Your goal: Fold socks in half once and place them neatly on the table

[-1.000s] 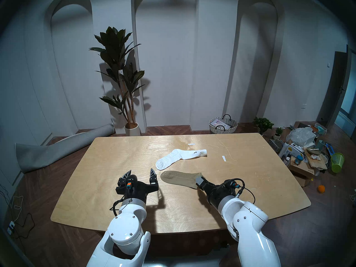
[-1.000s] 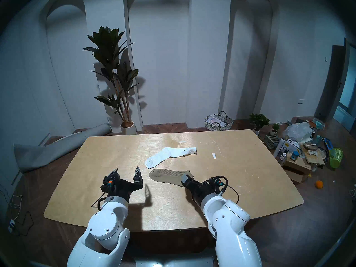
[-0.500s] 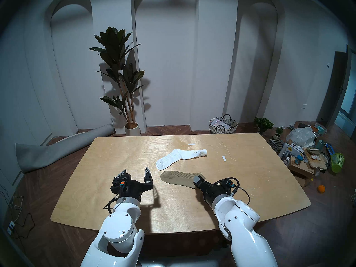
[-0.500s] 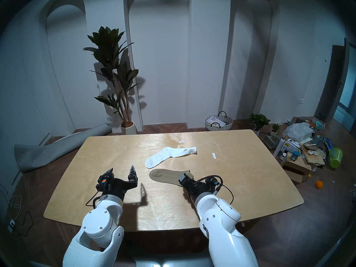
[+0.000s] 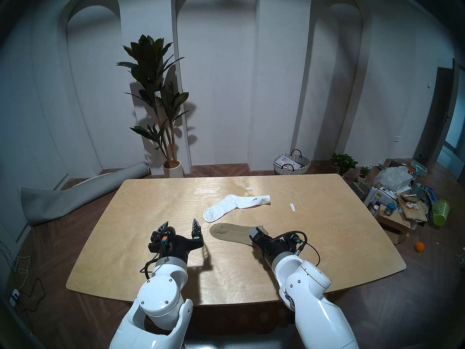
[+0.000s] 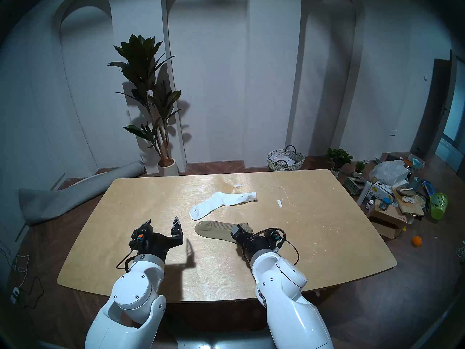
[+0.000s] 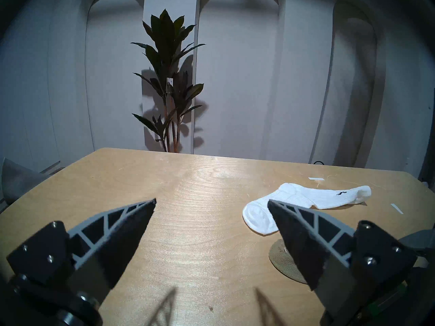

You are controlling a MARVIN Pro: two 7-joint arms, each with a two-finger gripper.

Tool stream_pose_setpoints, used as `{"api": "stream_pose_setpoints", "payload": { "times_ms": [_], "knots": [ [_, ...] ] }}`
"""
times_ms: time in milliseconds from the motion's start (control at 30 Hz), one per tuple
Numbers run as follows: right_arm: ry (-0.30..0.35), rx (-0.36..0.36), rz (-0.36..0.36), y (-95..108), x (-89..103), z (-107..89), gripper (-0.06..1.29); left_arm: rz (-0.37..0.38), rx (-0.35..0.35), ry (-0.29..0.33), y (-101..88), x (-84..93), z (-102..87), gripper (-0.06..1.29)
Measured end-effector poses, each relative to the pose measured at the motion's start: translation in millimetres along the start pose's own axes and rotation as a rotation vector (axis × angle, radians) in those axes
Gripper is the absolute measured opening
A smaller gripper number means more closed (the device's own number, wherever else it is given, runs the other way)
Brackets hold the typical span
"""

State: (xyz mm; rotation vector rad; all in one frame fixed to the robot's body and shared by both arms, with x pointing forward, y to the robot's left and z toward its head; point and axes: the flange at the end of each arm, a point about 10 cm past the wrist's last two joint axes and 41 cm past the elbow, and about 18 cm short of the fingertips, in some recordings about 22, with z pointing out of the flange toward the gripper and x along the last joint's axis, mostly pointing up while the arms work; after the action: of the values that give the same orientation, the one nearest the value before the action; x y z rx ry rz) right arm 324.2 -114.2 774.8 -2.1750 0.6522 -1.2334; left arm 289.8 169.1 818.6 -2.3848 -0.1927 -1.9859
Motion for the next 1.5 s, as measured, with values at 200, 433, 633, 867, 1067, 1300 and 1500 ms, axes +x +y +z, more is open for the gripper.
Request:
{"api": "stream_pose_setpoints", "payload": {
  "times_ms": [200,433,633,867,1067,1300,1500],
  "knots": [
    [0.009,0.007,-0.009,-3.1,-0.7,6.9,1.22,0.0,0.008,-0.001,1.0,0.1,1.8,1.23],
    [0.018,0.016,-0.009,-6.5,-1.3,14.0,1.22,0.002,0.009,-0.005,2.4,0.0,3.6,1.23],
    [0.005,-0.005,-0.012,-1.9,-8.8,20.1,1.22,0.004,0.004,-0.008,3.6,0.3,4.6,1.23],
    [-0.005,-0.037,-0.013,0.2,-10.8,21.8,0.73,0.007,0.001,-0.012,3.9,0.4,5.4,1.23],
    [-0.015,-0.053,-0.015,0.6,-10.5,20.7,0.51,0.009,-0.008,-0.014,5.1,-0.1,5.8,1.23],
    [0.0,-0.058,-0.044,3.3,-11.2,14.9,0.45,0.009,-0.013,-0.014,5.8,-0.5,6.6,1.23],
    [0.073,-0.042,-0.114,2.5,-10.2,7.5,-0.02,0.008,-0.015,-0.014,6.3,-0.9,7.2,1.23]
  ]
}}
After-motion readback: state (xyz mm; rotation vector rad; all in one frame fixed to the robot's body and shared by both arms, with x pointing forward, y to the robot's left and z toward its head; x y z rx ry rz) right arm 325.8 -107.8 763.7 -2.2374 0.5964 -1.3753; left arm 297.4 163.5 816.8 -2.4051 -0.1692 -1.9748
